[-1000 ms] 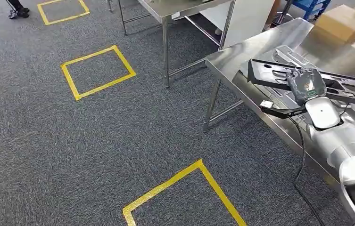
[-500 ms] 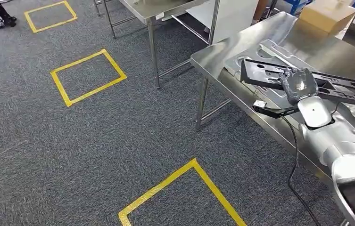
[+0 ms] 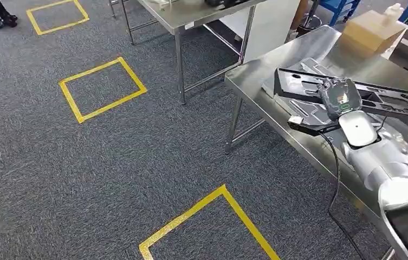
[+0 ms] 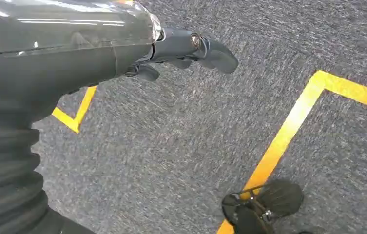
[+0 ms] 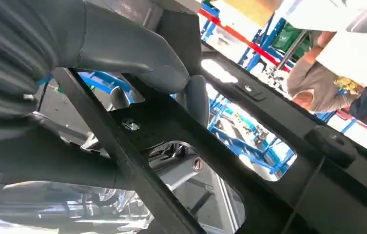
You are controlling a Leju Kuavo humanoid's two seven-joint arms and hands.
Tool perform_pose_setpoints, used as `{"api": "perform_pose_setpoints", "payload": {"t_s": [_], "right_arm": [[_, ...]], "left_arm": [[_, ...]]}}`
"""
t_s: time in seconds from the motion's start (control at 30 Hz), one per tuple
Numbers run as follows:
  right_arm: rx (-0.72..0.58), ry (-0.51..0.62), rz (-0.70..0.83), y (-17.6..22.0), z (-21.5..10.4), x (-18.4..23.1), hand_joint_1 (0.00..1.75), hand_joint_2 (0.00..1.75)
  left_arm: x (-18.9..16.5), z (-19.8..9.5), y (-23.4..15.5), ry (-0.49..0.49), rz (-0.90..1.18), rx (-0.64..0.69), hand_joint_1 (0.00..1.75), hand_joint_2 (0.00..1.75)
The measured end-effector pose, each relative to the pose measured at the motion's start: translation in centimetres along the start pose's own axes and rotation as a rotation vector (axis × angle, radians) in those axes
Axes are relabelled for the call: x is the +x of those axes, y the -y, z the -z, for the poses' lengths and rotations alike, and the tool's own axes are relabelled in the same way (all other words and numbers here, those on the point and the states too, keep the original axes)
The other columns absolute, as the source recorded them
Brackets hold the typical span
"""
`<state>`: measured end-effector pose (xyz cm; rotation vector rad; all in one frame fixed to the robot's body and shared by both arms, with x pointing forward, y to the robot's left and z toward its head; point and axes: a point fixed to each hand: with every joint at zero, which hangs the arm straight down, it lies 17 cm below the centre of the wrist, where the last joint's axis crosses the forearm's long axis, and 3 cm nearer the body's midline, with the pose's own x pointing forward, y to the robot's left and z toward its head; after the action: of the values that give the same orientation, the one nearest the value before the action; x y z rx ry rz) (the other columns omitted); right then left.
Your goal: Take the parts from the cabinet and place them on the table.
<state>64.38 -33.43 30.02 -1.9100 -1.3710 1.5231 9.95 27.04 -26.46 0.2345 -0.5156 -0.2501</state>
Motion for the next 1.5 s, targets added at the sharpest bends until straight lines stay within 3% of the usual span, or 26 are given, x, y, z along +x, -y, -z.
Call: {"api": "perform_pose_setpoints", "payload": {"t_s": [0.33, 1.5], "right_arm": [[-0.004, -0.012, 0.020, 0.6, 0.7, -0.6, 1.75, 1.75], [0.046, -0.014, 0.017, -2.3, -1.8, -0.1, 1.75, 1.75]], "left_arm": [[0.3, 0.1, -0.1, 0.010, -0.012, 0.003, 0.00, 1.75], [0.1, 0.0, 0.0, 0.003, -0.010, 0.001, 0.00, 1.75]]}}
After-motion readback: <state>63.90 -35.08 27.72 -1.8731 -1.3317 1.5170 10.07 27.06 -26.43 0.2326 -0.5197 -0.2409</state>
